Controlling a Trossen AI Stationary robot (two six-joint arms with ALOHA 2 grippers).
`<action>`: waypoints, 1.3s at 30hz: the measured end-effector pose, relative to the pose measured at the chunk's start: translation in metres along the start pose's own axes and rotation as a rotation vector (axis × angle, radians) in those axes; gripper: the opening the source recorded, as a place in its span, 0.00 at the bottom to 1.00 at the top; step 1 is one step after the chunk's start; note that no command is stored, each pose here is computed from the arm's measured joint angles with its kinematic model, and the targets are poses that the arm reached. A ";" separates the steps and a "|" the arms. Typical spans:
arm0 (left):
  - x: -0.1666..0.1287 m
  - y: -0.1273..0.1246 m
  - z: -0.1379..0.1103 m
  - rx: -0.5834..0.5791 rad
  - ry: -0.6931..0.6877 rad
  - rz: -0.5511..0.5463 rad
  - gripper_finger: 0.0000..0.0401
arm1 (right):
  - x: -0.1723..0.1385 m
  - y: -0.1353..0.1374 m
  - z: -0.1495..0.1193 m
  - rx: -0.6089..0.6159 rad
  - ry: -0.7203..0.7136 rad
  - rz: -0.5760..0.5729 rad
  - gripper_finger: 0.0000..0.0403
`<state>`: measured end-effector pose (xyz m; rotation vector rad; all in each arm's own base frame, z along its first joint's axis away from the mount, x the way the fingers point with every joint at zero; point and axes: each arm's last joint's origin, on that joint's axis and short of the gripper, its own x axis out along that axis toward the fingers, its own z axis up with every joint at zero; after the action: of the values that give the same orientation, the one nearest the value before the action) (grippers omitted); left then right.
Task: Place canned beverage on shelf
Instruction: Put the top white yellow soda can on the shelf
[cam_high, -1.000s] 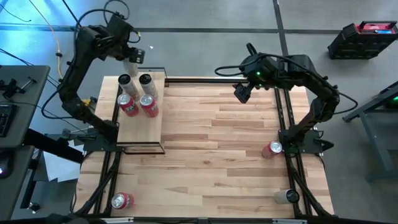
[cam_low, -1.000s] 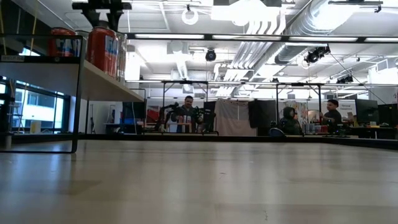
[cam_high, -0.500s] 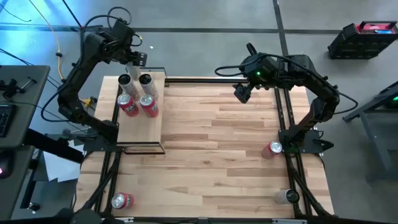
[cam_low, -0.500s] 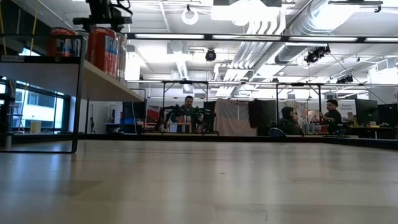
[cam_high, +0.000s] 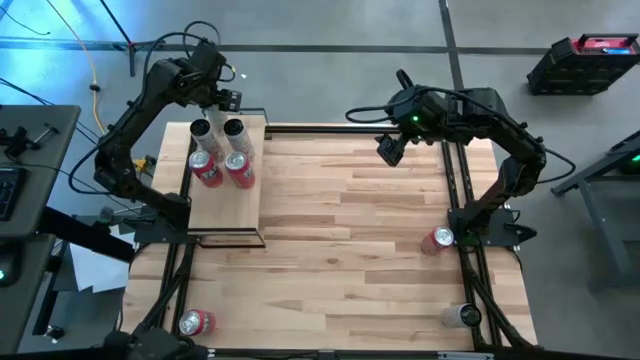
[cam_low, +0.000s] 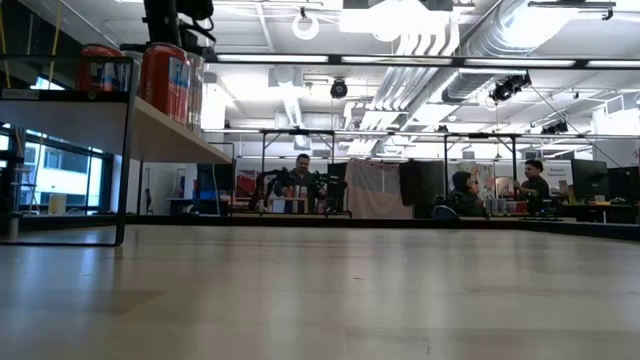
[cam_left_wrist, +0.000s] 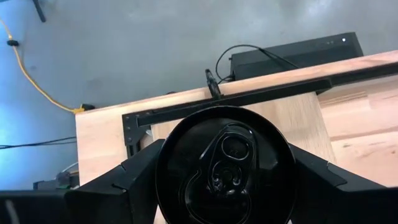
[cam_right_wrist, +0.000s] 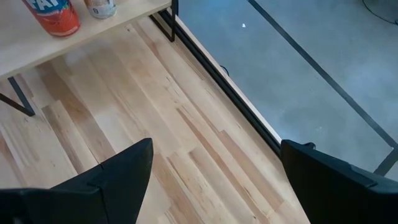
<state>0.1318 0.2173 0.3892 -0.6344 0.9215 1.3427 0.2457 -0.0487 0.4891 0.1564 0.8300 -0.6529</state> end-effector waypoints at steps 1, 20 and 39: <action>0.001 0.000 -0.001 -0.004 -0.002 0.005 0.61 | 0.000 0.000 0.000 0.002 0.001 0.000 0.84; -0.005 0.002 -0.005 0.046 0.005 -0.055 0.61 | 0.000 0.000 0.000 -0.017 0.000 0.000 0.84; -0.005 0.002 -0.006 0.064 0.010 -0.047 0.61 | 0.000 0.000 0.001 0.013 -0.009 0.002 0.84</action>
<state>0.1285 0.2101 0.3907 -0.6103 0.9479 1.2642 0.2464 -0.0490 0.4897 0.1664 0.8167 -0.6565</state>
